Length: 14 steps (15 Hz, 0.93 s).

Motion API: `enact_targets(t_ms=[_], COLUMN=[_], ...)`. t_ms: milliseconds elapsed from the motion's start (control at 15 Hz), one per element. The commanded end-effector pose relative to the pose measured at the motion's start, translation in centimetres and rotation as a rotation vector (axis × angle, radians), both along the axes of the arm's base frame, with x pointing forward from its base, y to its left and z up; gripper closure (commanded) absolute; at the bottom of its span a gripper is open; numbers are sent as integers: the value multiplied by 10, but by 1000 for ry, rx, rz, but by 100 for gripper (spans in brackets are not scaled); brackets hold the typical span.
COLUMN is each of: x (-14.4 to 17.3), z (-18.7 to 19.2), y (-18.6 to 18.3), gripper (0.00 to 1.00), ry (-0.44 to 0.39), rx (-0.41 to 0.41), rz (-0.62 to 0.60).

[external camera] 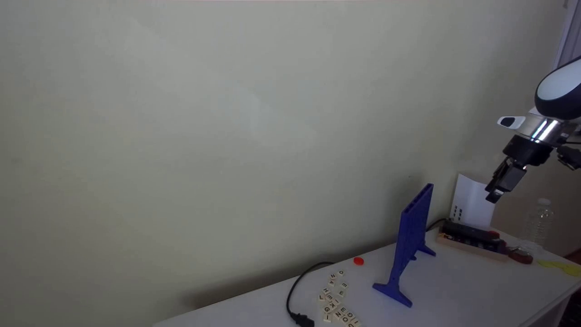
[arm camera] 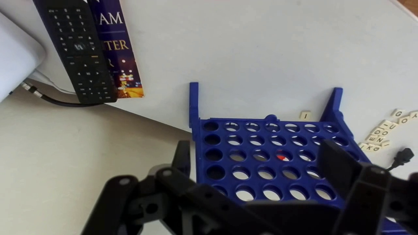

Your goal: Pick up the dark blue circle and put it in the blue object

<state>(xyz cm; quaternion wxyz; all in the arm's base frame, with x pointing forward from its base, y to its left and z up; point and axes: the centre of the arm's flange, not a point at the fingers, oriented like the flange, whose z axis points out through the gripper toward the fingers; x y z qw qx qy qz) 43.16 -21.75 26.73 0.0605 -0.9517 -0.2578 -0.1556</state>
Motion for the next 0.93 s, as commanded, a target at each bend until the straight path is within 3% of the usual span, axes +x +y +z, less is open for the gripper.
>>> enact_targets(t_ms=[0,867], x=[-14,-6], z=[5,-1], y=[2,-3], gripper=[0,0], ry=[39,20], rx=[-26,-11], rz=[0,-6])
